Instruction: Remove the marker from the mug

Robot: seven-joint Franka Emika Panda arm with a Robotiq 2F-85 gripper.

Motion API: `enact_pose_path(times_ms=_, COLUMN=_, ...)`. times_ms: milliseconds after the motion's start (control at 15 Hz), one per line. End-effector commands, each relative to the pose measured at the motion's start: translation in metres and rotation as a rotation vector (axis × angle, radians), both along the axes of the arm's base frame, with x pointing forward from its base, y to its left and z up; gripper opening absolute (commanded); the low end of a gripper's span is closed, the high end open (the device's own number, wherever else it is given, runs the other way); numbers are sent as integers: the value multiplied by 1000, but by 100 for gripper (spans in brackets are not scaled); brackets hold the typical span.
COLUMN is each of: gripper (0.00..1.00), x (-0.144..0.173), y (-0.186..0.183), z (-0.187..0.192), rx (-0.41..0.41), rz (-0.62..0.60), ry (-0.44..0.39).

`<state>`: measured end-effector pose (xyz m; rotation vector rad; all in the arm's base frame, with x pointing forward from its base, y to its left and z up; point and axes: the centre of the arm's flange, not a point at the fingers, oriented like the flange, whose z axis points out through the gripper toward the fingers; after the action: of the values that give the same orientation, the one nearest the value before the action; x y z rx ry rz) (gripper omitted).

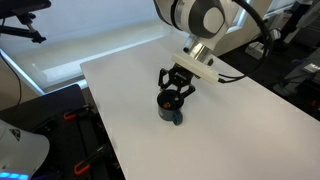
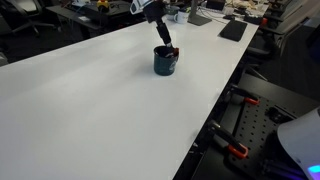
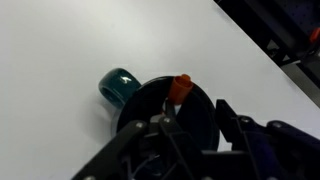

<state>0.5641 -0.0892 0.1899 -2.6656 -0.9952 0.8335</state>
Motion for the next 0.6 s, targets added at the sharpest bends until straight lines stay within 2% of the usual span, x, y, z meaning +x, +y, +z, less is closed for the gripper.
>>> enact_pose_path(times_ms=0, gripper=77, x=-2, y=2, z=3, rx=-13, rz=-24, ry=17)
enact_pose_path(times_ms=200, gripper=99, x=-2, y=2, z=3, rx=-14, rz=-24, ry=18)
enact_pose_path(times_ms=533, gripper=100, x=-3, y=3, z=1, rx=-10, rz=-26, ry=22)
